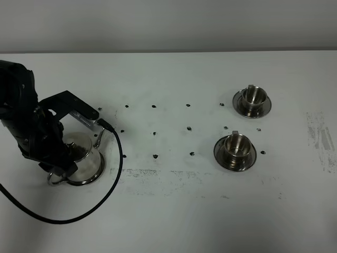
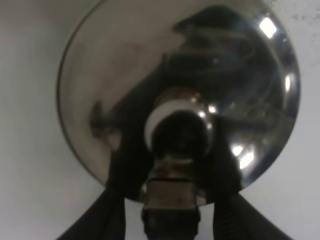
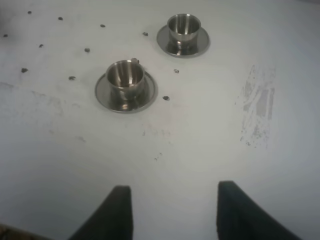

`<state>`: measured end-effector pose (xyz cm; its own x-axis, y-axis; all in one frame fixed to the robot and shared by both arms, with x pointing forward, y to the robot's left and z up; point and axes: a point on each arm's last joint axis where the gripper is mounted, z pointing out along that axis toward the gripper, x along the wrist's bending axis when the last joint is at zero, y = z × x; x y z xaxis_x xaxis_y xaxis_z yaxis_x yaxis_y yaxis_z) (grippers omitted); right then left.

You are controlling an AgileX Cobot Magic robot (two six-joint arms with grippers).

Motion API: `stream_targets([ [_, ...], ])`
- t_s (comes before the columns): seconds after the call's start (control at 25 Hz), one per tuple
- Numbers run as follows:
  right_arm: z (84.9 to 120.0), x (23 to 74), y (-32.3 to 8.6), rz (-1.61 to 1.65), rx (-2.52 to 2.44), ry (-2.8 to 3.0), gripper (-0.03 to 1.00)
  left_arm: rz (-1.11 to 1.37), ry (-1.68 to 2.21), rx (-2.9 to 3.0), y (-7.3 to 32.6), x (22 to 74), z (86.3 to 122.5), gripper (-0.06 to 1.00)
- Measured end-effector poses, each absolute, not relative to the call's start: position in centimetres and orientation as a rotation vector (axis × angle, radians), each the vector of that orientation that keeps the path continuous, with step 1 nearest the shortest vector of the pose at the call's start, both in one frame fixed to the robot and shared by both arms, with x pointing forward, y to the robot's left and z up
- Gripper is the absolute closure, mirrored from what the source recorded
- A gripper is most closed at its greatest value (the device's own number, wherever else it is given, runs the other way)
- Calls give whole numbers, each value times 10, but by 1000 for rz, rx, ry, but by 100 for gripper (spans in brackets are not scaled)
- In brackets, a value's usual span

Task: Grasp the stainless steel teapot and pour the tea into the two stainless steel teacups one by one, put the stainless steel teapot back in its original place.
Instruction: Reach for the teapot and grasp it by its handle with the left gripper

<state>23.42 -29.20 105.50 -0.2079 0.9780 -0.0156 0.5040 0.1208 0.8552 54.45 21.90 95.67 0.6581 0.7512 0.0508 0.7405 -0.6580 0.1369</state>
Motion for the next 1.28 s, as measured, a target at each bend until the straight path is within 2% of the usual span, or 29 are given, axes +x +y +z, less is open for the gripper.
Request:
stream_targets([
  [1.28,1055,234,-292,994,1437,1791,58,159,1267,2752,218,542,947,55],
])
